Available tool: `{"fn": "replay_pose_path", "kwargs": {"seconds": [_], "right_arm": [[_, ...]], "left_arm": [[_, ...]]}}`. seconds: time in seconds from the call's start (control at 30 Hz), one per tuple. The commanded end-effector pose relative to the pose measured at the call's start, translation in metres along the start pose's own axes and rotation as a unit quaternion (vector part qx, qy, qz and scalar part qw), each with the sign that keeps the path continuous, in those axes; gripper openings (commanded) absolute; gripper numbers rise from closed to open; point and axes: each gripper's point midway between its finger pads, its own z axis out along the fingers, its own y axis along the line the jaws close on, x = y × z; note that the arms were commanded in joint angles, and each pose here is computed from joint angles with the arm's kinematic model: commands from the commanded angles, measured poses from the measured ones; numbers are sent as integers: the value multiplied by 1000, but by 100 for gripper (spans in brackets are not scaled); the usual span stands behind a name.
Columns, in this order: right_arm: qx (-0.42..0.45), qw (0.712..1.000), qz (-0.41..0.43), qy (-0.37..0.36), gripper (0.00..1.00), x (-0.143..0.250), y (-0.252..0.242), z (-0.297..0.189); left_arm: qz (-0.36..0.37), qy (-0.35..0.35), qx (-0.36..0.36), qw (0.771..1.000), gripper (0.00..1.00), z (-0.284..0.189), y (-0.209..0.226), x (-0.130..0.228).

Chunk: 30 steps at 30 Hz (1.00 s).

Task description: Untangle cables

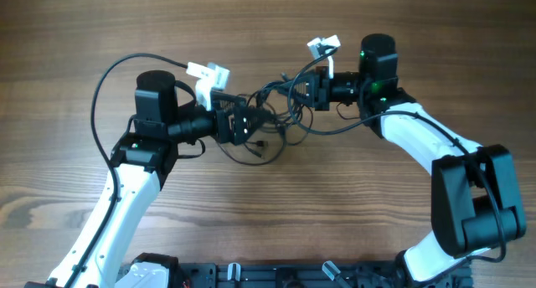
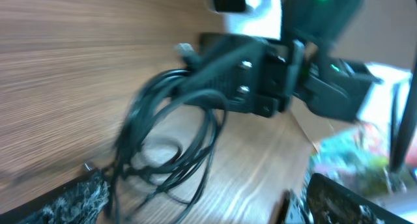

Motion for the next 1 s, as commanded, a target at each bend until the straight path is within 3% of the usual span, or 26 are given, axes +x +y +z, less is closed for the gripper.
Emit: {"fn": "replay_pose_path", "kwargs": {"seconds": [0.0,0.13,0.43,0.67,0.7,0.73,0.83,0.87,0.97], "right_arm": [[51,998,-39,-10,5,-1,-25,-6],[89,993,-72,-10,4,-3,-30,-10],[181,956,-229,-31,5,-42,29,-38],[203,929,-309,-6,4,-31,90,-37],[211,926,-313,-1,5,-29,92,-36],[222,923,-315,3,5,-28,91,-35],[286,905,-316,-1,5,-35,76,-41],[319,897,-306,-16,4,-43,69,-48],[422,861,-264,-107,5,-83,53,-81]], "left_arm": [[-148,-67,-119,979,100,-12,46,-20],[-216,-105,-168,956,100,-19,66,-25],[-307,-107,-160,932,100,3,91,-20],[-286,-97,-54,952,98,45,71,-35],[-281,-91,-44,954,94,50,67,-34],[-277,-85,-36,956,84,55,63,-32],[-280,-61,-33,957,36,66,54,-19],[-283,-49,-34,957,27,70,51,-13],[-299,-10,-43,953,19,80,44,10]]}}
